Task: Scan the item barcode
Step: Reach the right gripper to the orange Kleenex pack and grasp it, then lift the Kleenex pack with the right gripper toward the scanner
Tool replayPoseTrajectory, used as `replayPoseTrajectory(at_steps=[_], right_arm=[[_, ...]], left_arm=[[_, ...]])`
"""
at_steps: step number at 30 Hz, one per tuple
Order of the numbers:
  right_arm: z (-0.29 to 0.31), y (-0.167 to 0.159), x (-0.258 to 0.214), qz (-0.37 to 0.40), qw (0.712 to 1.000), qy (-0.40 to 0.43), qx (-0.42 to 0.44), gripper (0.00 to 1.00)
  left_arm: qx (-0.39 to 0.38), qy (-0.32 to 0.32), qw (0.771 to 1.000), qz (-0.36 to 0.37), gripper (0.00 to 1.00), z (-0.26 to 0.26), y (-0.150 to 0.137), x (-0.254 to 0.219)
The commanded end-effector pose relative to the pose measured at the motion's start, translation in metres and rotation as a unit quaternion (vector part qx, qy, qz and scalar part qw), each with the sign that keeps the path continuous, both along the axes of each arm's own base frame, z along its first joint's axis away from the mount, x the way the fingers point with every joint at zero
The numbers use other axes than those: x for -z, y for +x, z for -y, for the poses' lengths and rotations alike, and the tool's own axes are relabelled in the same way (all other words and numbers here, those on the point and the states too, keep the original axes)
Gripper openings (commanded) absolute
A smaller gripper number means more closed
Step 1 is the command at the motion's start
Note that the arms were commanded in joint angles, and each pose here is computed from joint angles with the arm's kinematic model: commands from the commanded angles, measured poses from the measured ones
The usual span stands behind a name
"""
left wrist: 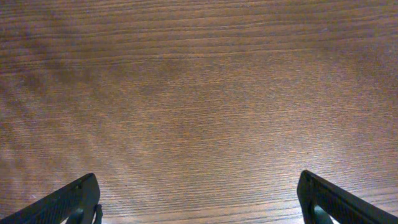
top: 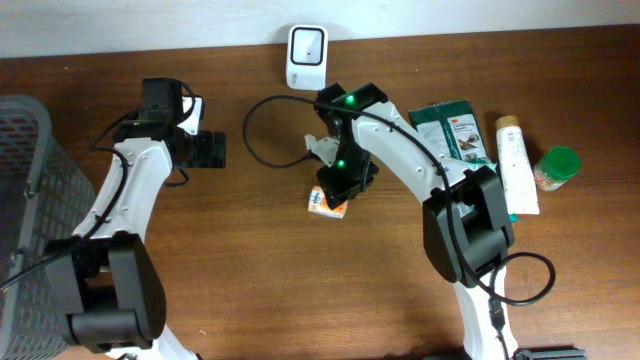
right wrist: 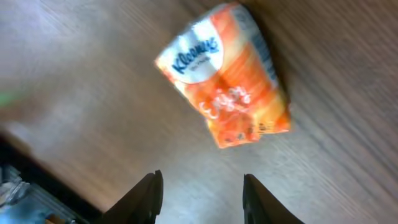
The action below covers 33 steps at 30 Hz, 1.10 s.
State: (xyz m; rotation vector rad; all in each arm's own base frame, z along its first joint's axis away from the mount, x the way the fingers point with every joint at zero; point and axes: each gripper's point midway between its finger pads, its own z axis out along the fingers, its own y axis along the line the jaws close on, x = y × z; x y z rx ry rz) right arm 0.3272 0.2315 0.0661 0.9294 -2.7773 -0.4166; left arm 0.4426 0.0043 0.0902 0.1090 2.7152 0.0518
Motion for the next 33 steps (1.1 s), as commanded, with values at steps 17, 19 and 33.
replayPoseTrajectory(at_steps=[17,19,33], right_arm=[[-0.021,-0.044,0.045,-0.065,0.985,-0.064,0.147,0.29],[-0.005,-0.023,0.056,-0.026,0.978,-0.091,0.188,0.34],[-0.022,0.113,0.048,0.195,0.963,0.092,0.163,0.38]], left_arm=[[0.002,0.005,1.0,0.016,0.99,-0.002,0.005,-0.013],[0.002,0.005,1.0,0.016,0.99,-0.002,0.005,-0.013],[0.001,0.005,1.0,0.016,0.99,-0.002,0.005,-0.013]])
